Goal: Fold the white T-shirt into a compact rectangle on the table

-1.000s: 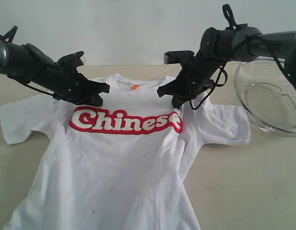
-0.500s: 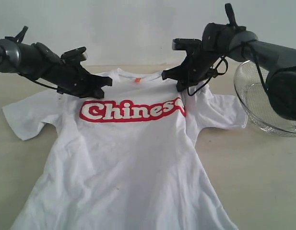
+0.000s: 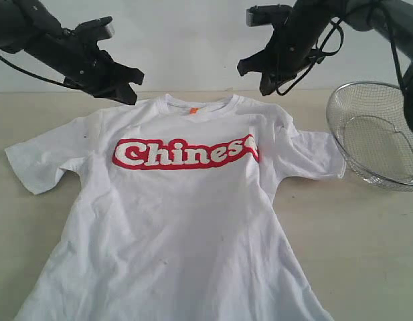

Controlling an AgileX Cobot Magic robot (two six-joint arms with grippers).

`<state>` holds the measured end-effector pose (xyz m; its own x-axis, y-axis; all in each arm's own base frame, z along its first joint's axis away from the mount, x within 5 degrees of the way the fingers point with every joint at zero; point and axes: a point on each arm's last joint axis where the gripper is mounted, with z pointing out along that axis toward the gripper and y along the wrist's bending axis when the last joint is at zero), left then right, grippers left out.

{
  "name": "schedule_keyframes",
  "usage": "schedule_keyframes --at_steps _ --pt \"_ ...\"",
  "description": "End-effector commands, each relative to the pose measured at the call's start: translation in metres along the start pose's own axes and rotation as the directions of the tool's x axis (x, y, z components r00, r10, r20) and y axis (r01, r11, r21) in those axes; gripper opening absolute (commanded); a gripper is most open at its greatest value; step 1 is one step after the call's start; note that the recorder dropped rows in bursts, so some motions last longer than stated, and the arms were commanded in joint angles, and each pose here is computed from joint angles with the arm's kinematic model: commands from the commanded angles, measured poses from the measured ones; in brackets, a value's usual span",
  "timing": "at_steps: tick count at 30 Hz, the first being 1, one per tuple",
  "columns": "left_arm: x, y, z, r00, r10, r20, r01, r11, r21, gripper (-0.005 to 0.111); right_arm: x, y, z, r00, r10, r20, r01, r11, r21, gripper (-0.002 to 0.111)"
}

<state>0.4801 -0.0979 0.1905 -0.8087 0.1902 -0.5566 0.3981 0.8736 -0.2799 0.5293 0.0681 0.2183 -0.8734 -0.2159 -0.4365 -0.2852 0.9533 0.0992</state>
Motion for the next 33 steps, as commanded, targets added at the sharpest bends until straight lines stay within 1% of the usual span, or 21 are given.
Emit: schedule_keyframes --at_steps 1,4,9,11,14,18,20,22,27,30,33 --pt "0.007 -0.015 -0.021 0.993 0.071 -0.098 -0.063 0.995 0.074 0.004 0.007 -0.002 -0.002 0.999 0.008 -0.044 -0.009 1.000 -0.021 0.000" --pt "0.018 -0.022 -0.026 0.990 0.088 -0.110 -0.080 0.994 0.073 0.004 0.004 0.006 -0.018 1.000 0.021 -0.015 -0.022 0.996 -0.083 0.000" --pt "0.044 -0.022 -0.029 0.993 0.053 -0.110 -0.051 0.998 0.023 0.004 0.010 0.009 -0.036 0.999 0.015 -0.029 -0.017 0.997 -0.075 0.000" --pt "0.059 -0.022 -0.029 0.994 0.024 -0.105 -0.023 1.000 0.010 0.004 0.017 0.011 -0.036 0.998 0.012 -0.059 -0.016 0.997 -0.082 0.000" --pt "0.079 -0.026 -0.031 0.995 -0.012 -0.098 0.015 1.000 0.026 0.004 0.032 0.014 -0.034 0.993 0.013 -0.116 -0.026 0.994 -0.107 0.000" --pt "0.095 -0.035 -0.038 0.997 -0.045 -0.055 0.049 0.996 0.073 0.004 0.055 0.023 -0.033 0.983 0.001 -0.186 -0.037 0.981 -0.188 0.000" --pt "0.104 -0.038 -0.042 0.997 -0.056 -0.047 0.059 0.995 0.074 0.004 0.067 0.030 -0.036 0.977 -0.015 -0.211 -0.035 0.972 -0.232 0.000" --pt "0.112 -0.038 -0.045 0.997 -0.056 -0.047 0.059 0.996 0.060 0.004 0.083 0.034 -0.041 0.971 -0.007 -0.240 -0.054 0.968 -0.246 0.000" --pt "0.123 -0.039 -0.045 0.996 -0.057 -0.075 0.062 0.996 0.063 0.004 0.122 0.037 -0.051 0.973 0.027 -0.229 -0.071 0.980 -0.186 0.000" --pt "0.124 -0.036 -0.043 0.996 -0.063 -0.057 0.065 0.997 0.029 0.004 0.150 0.034 -0.048 0.971 0.074 -0.226 -0.100 0.990 -0.104 0.000" --pt "0.124 -0.036 -0.043 0.996 -0.063 -0.058 0.065 0.997 0.031 0.004 0.167 0.030 -0.043 0.964 0.115 -0.241 -0.128 0.991 -0.037 0.000"
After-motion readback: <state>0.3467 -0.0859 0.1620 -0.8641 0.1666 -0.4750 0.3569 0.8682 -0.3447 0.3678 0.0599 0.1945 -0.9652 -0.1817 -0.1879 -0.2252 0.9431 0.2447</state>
